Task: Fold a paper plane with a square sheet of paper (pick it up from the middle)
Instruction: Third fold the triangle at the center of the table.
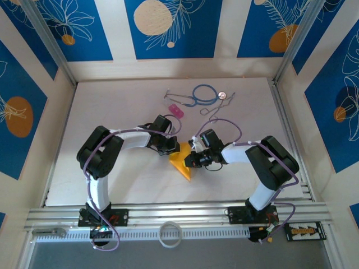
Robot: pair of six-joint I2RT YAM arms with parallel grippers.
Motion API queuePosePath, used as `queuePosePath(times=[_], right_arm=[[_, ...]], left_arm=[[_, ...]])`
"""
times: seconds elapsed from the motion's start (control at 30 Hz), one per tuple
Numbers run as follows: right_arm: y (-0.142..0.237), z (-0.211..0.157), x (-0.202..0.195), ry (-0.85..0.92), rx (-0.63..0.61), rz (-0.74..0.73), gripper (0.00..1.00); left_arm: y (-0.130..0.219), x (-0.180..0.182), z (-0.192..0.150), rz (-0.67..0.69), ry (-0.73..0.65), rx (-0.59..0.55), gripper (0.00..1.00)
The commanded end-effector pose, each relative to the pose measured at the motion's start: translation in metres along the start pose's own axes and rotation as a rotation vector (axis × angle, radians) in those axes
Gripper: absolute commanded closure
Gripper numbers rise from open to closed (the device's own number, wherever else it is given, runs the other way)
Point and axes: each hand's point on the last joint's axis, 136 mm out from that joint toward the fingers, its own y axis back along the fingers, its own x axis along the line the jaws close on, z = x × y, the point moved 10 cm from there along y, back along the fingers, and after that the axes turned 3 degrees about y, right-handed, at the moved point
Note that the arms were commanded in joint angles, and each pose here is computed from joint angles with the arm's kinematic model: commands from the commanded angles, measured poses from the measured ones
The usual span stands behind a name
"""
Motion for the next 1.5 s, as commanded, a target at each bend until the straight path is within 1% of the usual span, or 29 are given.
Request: queuePosePath(times=[0.0,0.5,1.03,1.47], right_arm=[[0.0015,0.0005,-0.0005,0.01,0.006,-0.007,0.99],[-0.0017,-0.003,-0.0007,0.0,0.023,-0.013,1.0],[0.0014,-0.0048,0.0032,0.011,0.015,-0.025,1.0],[-0.0031,-0.0075,-0.0016,-0.001,0.035,-0.034,1.0]], left_arm=[[-0.0047,0.0141,-0.0044,0.052,0.036,0.028,0.9],[-0.0052,0.014,-0.0045,0.051,0.038,0.029,0.9],[-0.0046,0.0134,-0.0038,0.05,0.037,0.028,0.9],[-0.0047,0.0127,-0.0037,0.047,0.04,0.027,0.9]])
